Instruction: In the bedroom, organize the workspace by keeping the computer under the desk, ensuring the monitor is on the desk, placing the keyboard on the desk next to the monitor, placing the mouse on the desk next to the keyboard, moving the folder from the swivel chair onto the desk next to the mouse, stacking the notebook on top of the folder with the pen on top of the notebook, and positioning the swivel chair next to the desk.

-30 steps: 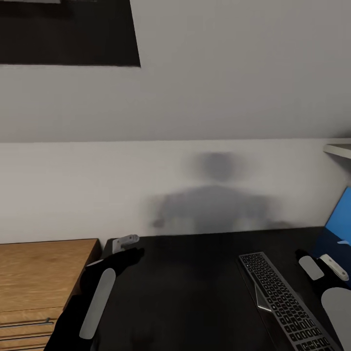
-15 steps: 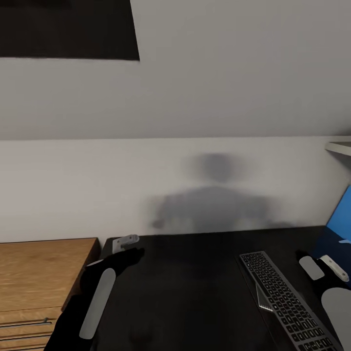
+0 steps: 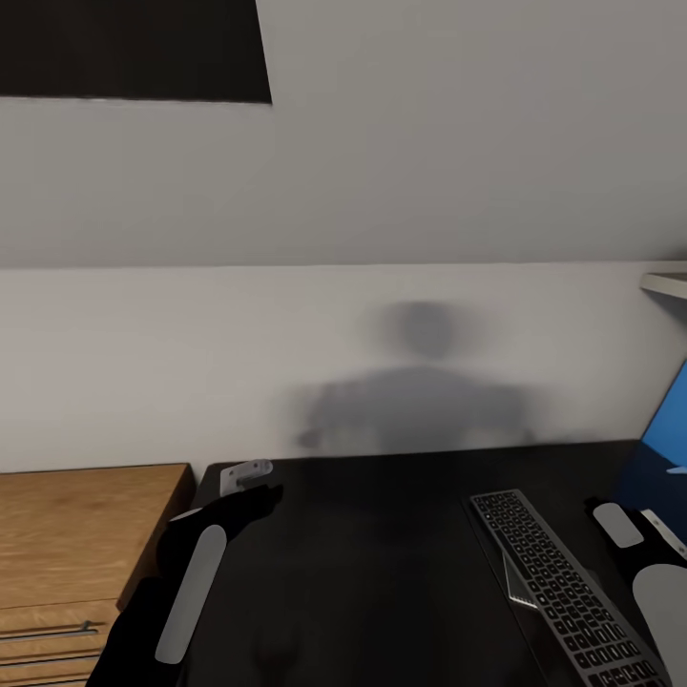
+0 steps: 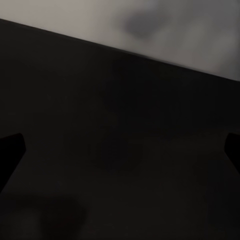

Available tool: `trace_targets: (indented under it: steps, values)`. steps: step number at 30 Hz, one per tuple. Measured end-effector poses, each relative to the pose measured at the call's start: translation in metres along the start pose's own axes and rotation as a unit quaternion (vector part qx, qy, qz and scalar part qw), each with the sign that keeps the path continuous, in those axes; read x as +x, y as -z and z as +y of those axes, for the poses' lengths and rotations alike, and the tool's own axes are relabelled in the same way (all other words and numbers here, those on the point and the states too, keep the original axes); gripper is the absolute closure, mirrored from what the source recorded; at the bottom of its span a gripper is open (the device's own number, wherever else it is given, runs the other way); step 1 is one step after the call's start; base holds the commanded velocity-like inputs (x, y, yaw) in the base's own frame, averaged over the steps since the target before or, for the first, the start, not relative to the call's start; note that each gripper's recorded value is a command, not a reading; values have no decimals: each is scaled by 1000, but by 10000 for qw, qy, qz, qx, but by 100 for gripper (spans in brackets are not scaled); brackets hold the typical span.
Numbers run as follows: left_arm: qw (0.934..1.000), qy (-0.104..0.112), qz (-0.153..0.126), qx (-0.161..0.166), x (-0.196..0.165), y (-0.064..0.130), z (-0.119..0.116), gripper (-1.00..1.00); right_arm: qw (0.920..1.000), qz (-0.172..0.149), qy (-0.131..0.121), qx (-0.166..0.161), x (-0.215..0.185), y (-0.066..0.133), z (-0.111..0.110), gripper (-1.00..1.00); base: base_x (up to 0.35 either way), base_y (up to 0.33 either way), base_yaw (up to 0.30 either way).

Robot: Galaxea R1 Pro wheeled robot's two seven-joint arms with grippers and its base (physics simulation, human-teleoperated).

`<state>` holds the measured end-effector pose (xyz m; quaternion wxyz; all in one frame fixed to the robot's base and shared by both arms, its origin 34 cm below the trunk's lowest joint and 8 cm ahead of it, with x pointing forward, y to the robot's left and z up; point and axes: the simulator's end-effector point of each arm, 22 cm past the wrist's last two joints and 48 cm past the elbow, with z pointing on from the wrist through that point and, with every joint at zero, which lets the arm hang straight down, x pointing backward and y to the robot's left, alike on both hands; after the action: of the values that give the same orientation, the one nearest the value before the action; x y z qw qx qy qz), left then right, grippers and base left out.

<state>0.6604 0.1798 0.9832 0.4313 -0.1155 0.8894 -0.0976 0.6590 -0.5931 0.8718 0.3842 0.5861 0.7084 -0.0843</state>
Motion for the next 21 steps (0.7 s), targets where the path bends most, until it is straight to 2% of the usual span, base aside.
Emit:
trace_targets:
  steps: [9, 21]
  values:
    - [10000, 1, -15, -1, 5, -7, 2, -100, 10000, 2, -2, 4, 6, -8, -2, -100, 0, 0, 0]
    - [10000, 1, -26, -4, 14, -17, 6, -100, 9998, 47, 15, 177, 18, -20, -15, -100, 0, 0, 0]
